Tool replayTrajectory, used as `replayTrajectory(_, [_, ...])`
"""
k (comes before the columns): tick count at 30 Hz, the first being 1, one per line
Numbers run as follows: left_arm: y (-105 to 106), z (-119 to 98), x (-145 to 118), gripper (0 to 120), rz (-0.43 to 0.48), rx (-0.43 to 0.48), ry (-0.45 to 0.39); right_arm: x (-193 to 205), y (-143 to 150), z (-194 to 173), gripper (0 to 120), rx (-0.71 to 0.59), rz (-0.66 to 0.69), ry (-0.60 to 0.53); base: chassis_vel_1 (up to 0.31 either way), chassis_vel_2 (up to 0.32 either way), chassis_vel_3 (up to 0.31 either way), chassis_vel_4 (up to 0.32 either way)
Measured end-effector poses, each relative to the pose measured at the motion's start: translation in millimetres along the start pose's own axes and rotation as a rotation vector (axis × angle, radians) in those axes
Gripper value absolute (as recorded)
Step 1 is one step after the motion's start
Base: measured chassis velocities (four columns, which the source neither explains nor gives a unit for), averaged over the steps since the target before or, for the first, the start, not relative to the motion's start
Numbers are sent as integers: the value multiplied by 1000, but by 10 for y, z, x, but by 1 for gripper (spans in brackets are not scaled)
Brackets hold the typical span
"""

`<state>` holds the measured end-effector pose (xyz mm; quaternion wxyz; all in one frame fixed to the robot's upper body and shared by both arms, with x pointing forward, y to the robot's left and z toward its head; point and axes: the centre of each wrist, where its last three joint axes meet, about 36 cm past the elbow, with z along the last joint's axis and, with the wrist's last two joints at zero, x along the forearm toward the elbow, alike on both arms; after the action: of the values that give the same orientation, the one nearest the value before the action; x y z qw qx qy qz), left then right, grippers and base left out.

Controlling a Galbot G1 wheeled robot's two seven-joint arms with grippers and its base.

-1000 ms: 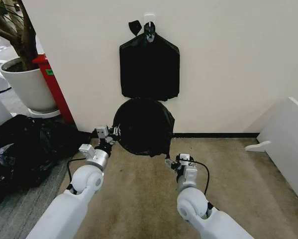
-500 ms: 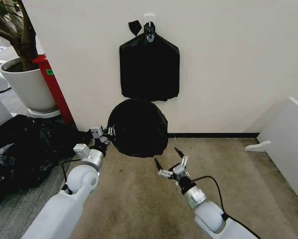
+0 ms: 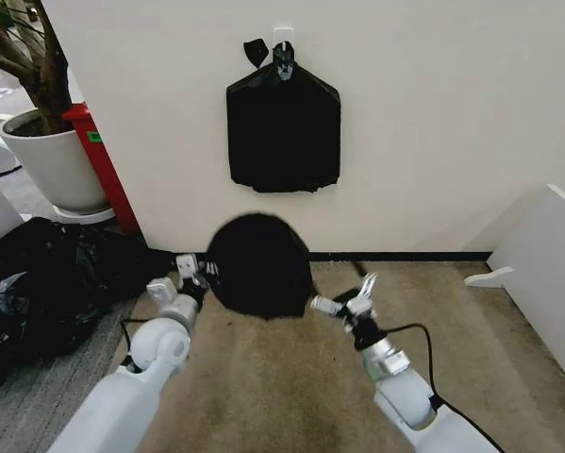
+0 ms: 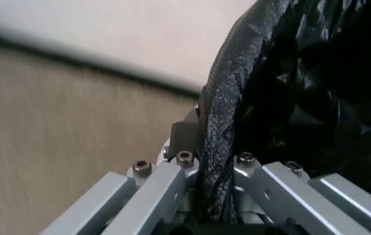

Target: Place the garbage bag over the trash bin.

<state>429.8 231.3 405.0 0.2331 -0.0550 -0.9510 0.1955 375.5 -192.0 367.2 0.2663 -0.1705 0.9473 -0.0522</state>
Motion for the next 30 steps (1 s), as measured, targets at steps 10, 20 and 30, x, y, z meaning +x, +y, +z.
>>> replayTrajectory(10, [-169,278,-185,1,-26,96,207,-3,184,-124,100,-2,12,-27,0,0,0,0])
replayTrajectory(20, [-209,294,-215,22,-16,95,167,67,306,-3,100,-19,4,25,0,0,0,0])
replayTrajectory(30, [-182,300,-213,57,-23,98,165,173,549,131,100,-27,14,169,0,0,0,0])
